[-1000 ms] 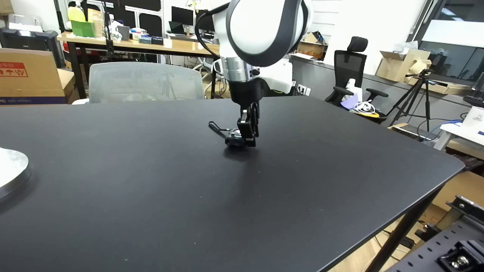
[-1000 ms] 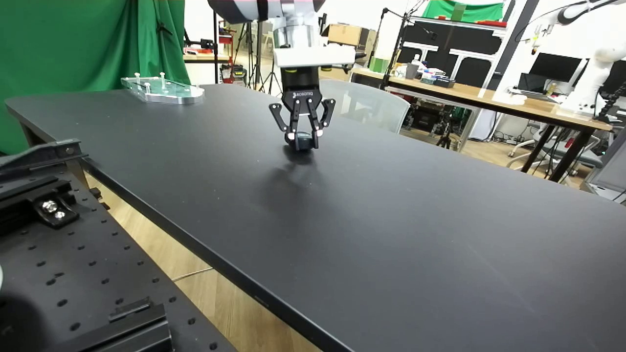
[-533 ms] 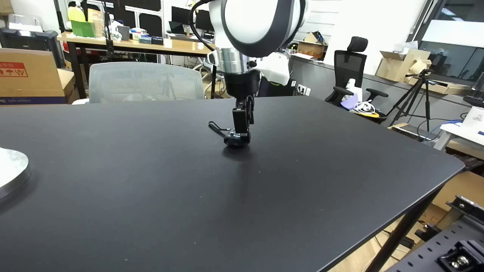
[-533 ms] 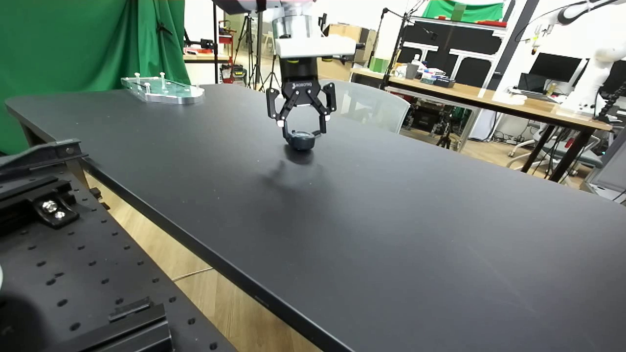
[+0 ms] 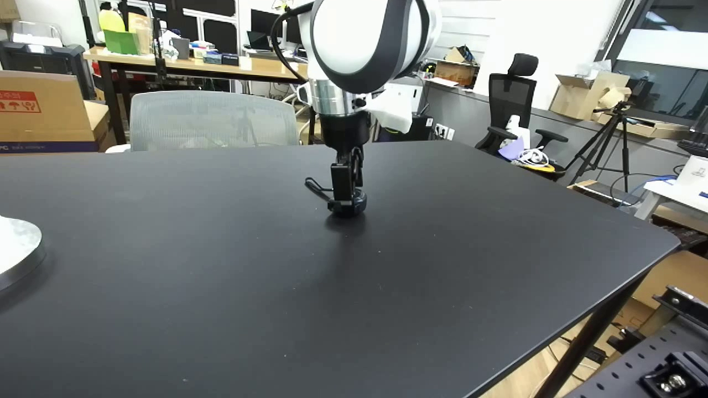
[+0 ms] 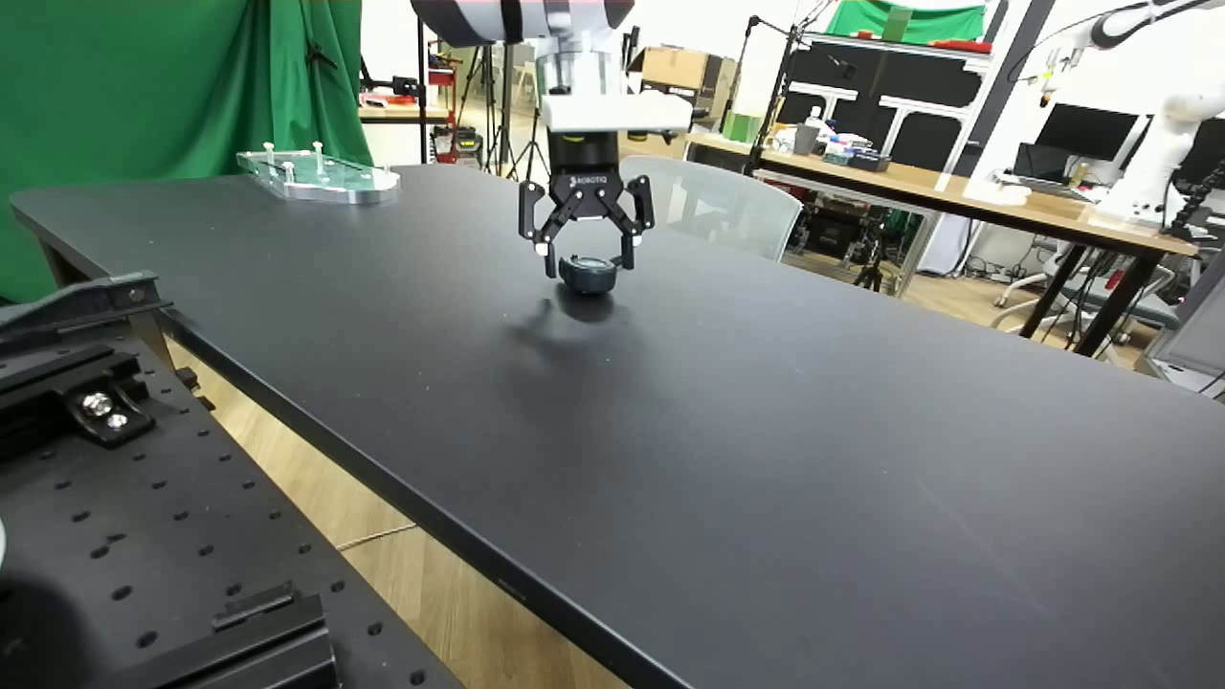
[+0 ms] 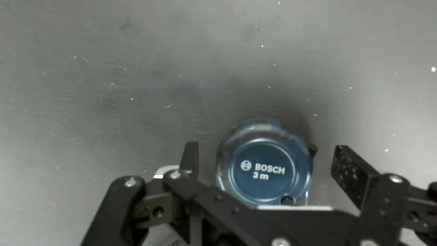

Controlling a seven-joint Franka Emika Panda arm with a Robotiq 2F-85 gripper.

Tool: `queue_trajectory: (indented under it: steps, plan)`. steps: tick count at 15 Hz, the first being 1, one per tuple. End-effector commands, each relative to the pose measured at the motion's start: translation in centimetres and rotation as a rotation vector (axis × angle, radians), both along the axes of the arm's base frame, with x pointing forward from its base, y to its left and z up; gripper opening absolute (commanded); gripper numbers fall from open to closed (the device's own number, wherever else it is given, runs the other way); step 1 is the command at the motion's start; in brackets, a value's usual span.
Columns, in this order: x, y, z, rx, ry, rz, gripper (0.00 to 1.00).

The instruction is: Move the measuring tape to the left and back to the right

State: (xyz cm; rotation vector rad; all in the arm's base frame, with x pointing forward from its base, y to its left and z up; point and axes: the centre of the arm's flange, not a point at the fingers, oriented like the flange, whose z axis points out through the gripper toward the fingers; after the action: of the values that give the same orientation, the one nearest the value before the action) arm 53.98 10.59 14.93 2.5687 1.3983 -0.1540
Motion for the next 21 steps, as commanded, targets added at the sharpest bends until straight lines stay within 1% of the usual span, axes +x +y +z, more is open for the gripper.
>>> queue_trajectory:
  steps: [1,2,6,9,11,15,18,21]
  plan:
    - [1.5,0.7,-0.7,0.005,0.0,-0.001,0.75]
    - [1.6,0.9,-0.7,0.004,-0.004,-0.002,0.73]
    - [1.5,1.0,0.0,0.013,-0.008,-0.014,0.45]
    - [0.8,0.9,2.1,0.003,-0.015,-0.083,0.44]
    - [-0.2,0.7,4.3,-0.004,-0.027,-0.138,0.44]
    - [-2.8,-0.1,8.8,-0.046,-0.108,-0.309,0.44]
    - [-4.6,-1.8,10.0,-0.054,-0.149,-0.451,0.44]
    - [-6.2,-4.1,9.8,-0.071,-0.169,-0.586,0.44]
